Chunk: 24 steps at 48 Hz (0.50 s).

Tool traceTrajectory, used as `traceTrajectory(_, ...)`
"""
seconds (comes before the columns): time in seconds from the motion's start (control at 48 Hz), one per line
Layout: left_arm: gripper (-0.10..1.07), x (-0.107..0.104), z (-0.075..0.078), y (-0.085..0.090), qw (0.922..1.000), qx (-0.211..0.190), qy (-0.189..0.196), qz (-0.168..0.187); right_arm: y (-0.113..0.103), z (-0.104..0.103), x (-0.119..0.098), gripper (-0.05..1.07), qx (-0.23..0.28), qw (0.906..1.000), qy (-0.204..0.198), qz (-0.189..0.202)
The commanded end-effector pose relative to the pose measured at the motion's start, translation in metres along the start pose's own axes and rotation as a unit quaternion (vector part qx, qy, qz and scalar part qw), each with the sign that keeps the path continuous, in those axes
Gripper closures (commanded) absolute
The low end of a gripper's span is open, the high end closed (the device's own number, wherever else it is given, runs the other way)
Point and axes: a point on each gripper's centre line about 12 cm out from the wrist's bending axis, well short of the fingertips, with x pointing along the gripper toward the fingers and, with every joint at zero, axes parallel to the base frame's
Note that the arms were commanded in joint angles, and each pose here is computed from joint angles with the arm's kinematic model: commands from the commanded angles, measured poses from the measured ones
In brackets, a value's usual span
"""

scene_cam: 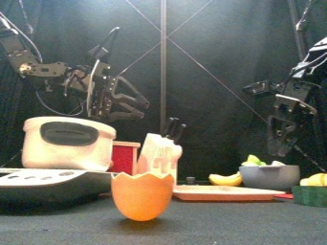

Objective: Grab corn

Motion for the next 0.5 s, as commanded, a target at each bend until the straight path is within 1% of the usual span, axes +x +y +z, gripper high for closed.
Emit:
traceTrajectory(0.0, 0.13, 0.001, 0.006, -0.001, 0.9999, -0.001, -0.011, -0.001, 0.016, -0.002, -0.014, 0.04, 0.005, 0.9994, 0.008, 0.034)
traceTrajectory(0.104, 0.13, 0.001, 0.007, -0.001, 0.9999, -0.001, -0.012, -0.001, 0.031, -0.023, -0.020, 0.04, -0.008, 0.9971, 0.047, 0.059)
traceTrajectory(0.208, 0.13, 0.001, 0.008, -0.001, 0.9999, -0.001, -0.014, -0.001, 0.039, -0.037, -0.020, 0.04, -0.021, 0.9948, 0.075, 0.065)
traceTrajectory(0.312, 0.13, 0.001, 0.008, 0.000, 0.9999, 0.000, -0.014, -0.001, 0.039, -0.044, -0.017, 0.04, -0.022, 0.9942, 0.092, 0.051)
traceTrajectory(0.479, 0.13, 0.001, 0.007, -0.002, 0.9999, -0.001, -0.012, -0.003, 0.031, -0.057, -0.008, 0.04, -0.022, 0.9931, 0.112, 0.024)
